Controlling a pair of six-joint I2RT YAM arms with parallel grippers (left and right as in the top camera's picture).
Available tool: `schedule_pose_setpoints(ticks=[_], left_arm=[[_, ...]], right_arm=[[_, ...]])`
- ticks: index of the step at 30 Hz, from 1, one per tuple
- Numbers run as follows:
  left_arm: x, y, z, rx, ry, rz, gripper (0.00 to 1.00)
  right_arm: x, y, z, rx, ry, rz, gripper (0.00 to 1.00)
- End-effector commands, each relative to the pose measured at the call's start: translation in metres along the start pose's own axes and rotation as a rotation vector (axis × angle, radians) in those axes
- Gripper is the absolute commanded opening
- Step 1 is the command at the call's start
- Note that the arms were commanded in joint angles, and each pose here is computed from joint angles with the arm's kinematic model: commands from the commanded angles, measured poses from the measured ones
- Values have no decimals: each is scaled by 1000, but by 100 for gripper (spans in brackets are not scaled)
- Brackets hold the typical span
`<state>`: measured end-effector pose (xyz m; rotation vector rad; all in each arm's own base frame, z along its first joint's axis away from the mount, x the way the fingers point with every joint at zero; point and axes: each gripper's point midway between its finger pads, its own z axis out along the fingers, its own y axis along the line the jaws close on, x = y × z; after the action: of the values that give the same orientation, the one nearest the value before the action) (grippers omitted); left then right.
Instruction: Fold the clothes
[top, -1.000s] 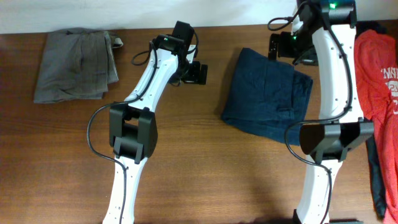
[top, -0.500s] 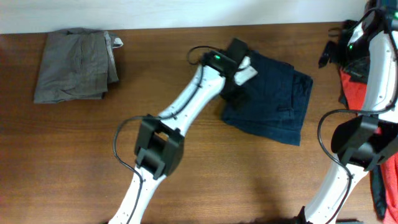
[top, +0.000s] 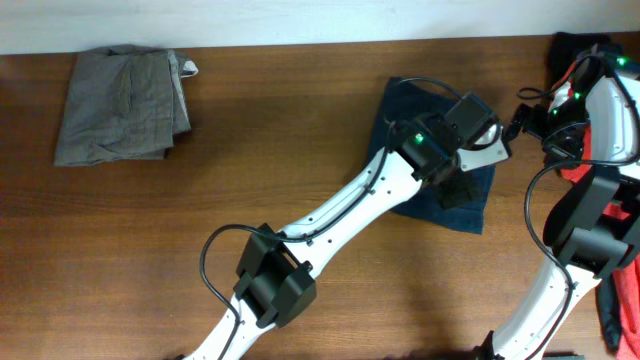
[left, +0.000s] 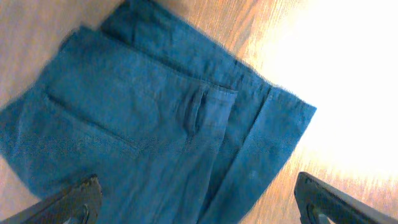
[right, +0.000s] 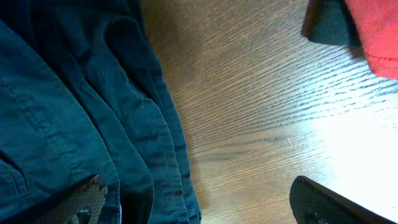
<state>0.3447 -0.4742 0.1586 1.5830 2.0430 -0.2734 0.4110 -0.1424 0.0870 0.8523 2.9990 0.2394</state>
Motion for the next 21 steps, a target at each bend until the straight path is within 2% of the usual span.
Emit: schedule_pose_setpoints(ticks=[1, 9, 16, 21], left_arm=[[13, 5, 19, -5, 25, 13, 98], [22, 9, 63, -25, 37, 10, 98], [30, 8, 92, -24, 39, 9, 98], [48, 8, 116, -1, 68, -4, 98]], right_arm=[[3, 3, -1, -22, 7, 12, 99], [1, -2, -3, -56, 7, 42, 99], [-4, -27, -8, -84, -2, 110, 99], [-6, -39, -10, -85, -7, 137, 99]])
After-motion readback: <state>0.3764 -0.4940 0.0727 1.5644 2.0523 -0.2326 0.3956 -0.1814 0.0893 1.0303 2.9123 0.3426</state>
